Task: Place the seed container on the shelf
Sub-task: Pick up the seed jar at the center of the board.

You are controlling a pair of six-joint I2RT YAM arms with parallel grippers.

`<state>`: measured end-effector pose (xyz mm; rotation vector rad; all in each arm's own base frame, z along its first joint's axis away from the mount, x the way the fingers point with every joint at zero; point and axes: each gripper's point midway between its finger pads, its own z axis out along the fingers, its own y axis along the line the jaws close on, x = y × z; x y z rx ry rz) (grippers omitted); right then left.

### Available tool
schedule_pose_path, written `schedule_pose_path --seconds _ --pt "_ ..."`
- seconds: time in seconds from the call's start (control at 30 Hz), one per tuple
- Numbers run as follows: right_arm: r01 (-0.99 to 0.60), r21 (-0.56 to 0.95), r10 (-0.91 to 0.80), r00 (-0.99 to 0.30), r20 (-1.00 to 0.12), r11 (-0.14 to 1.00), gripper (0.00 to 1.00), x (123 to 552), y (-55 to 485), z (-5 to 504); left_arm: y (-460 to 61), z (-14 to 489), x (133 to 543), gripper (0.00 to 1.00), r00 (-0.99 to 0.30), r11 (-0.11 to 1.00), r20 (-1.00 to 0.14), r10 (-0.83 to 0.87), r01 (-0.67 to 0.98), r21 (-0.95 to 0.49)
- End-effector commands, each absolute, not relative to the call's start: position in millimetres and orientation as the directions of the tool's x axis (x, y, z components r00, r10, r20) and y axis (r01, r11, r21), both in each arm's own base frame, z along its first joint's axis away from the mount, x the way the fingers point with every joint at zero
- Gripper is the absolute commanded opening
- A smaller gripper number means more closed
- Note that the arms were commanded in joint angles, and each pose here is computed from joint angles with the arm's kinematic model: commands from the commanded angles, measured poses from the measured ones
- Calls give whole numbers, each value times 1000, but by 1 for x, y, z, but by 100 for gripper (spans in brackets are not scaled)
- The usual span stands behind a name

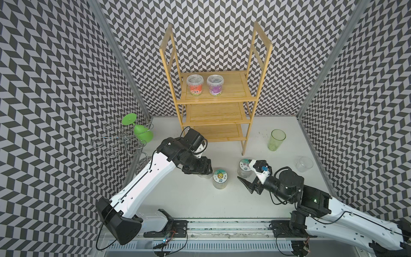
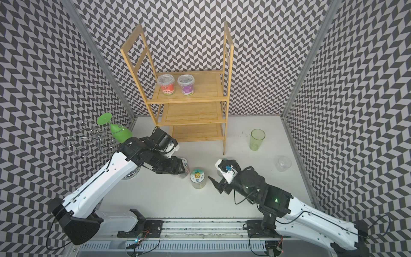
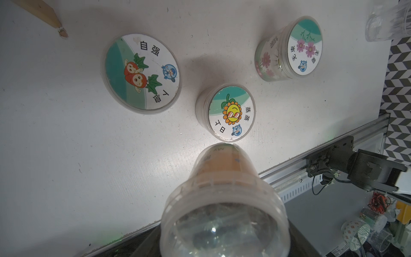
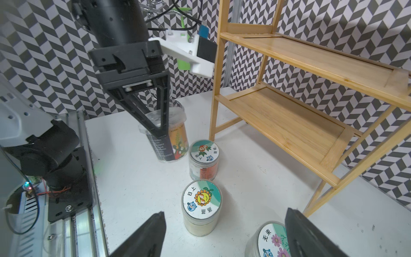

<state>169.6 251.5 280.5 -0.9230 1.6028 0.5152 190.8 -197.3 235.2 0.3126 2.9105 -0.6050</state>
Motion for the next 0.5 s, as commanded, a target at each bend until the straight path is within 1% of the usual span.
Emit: schedule_pose_path --seconds 0.0,0.23,0.47 --pt "-828 -159 -225 40 -974 539 87 163 270 298 -206 245 196 57 -958 885 -216 189 261 -386" --pt "-864 -166 -199 78 -977 475 89 157 292 297 -216 252 206 56 -949 877 -237 209 289 -383" --pt "-869 -135 -155 68 -986 476 92 161 304 290 -225 261 210 56 -939 862 -257 228 318 -396"
